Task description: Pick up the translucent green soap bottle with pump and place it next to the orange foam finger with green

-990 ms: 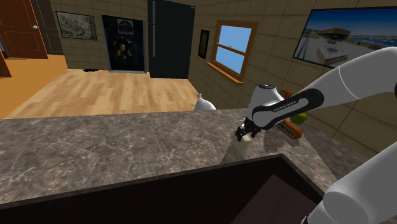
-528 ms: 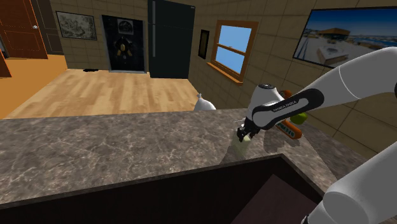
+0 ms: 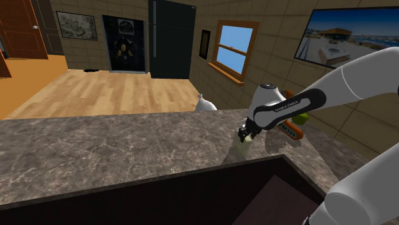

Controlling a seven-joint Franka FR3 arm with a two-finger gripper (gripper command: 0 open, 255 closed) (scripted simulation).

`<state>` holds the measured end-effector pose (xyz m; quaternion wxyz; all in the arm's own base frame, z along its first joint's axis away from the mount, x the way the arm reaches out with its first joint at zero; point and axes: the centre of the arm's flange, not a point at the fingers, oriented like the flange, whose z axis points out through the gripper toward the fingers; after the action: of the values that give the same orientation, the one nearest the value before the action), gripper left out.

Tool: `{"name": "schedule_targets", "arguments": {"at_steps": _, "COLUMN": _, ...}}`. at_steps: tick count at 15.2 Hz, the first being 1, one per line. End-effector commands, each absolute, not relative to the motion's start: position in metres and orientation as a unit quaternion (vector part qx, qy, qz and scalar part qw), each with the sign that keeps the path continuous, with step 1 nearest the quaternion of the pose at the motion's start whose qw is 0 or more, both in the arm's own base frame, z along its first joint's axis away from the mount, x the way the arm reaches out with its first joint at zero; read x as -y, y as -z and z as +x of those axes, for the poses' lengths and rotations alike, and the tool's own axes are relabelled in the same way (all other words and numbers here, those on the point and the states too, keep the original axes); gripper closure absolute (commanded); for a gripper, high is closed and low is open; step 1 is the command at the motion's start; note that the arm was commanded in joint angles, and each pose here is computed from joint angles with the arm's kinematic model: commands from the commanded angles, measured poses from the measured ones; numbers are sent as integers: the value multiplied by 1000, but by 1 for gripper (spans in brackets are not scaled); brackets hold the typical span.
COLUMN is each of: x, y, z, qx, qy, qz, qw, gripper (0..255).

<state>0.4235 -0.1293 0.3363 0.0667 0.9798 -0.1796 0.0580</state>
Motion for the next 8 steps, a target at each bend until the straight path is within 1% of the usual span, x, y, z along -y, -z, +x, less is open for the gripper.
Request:
{"name": "schedule_targets", "arguments": {"at_steps": 1, "x": 129, "y": -344, "z": 424, "qx": 179, "qy": -58, "qz": 980, "qw": 67, "gripper": 255}}
{"name": "schedule_targets", "arguments": {"at_steps": 8, "x": 129, "y": -381, "z": 424, "qx": 179, "qy": -58, "qz": 980, "qw": 67, "gripper": 255}}
